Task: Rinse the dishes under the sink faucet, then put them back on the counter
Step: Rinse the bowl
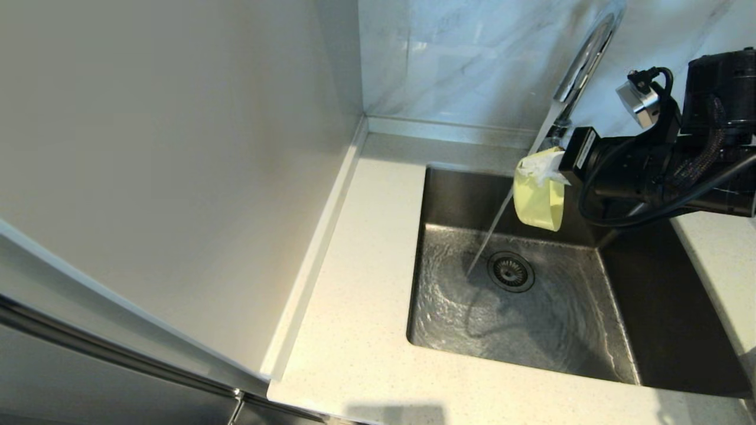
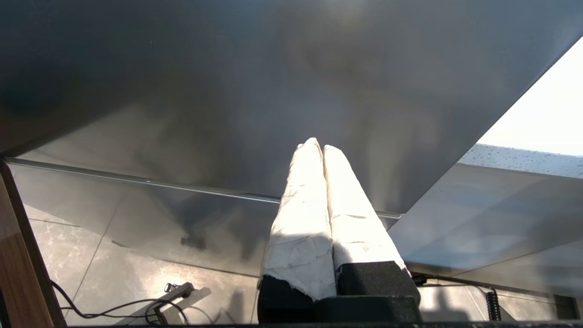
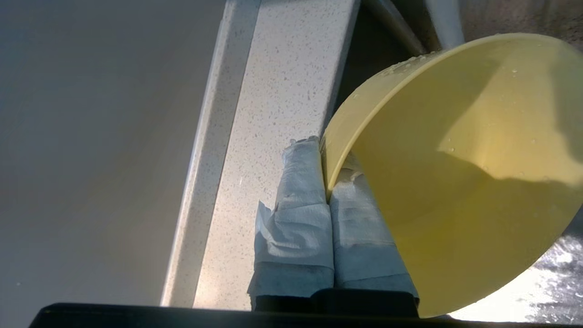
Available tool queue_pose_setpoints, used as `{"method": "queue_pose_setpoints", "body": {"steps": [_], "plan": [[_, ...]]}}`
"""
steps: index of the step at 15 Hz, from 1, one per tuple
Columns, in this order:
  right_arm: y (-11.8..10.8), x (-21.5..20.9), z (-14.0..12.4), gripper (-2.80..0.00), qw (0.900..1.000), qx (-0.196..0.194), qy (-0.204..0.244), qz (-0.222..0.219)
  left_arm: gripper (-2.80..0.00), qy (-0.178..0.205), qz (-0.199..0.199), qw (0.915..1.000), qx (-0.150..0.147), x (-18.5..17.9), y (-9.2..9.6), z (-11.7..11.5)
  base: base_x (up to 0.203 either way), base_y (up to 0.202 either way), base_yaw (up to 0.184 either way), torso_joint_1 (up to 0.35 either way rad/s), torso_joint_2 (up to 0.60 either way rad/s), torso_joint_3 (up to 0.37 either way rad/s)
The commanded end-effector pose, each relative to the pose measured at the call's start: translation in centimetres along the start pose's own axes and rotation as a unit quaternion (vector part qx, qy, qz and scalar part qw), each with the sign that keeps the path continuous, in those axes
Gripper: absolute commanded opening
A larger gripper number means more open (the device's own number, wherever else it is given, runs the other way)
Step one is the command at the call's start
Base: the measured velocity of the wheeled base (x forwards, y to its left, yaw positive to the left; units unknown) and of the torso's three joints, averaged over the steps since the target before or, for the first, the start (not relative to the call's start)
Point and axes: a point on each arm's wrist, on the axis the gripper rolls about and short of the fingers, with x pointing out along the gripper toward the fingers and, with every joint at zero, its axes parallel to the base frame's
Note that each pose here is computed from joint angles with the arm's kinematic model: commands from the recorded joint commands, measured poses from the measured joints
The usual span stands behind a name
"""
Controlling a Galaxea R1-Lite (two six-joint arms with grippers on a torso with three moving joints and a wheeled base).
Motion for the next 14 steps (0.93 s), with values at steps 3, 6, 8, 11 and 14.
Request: {"method": "queue_pose_setpoints", "body": {"steps": [3,6,8,11,14], "plan": [[-0.1,1.3,-0.7,-2.80,1.000,0.002,0.013,-0.005,-2.80,0.000,0.000,1.0000,0.000,0.0,0.0,0.0,0.000,0.000,0.000,0.000,0.00,0.000],[-0.3,2.0,-0.8,-2.80,1.000,0.000,0.009,-0.020,-2.80,0.000,0.000,1.0000,0.000,0.0,0.0,0.0,0.000,0.000,0.000,0.000,0.00,0.000],[0.0,2.3,-1.0,-2.80,1.000,-0.008,0.013,-0.019,-2.80,0.000,0.000,1.0000,0.000,0.0,0.0,0.0,0.000,0.000,0.000,0.000,0.00,0.000],[1.2,3.4,-1.8,-2.80,0.997,-0.069,0.013,-0.030,-2.80,0.000,0.000,1.0000,0.000,0.0,0.0,0.0,0.000,0.000,0.000,0.000,0.00,0.000],[2.3,4.0,-2.1,-2.80,0.994,-0.104,0.031,-0.036,-2.80,0.000,0.000,1.0000,0.000,0.0,0.0,0.0,0.000,0.000,0.000,0.000,0.00,0.000]]}}
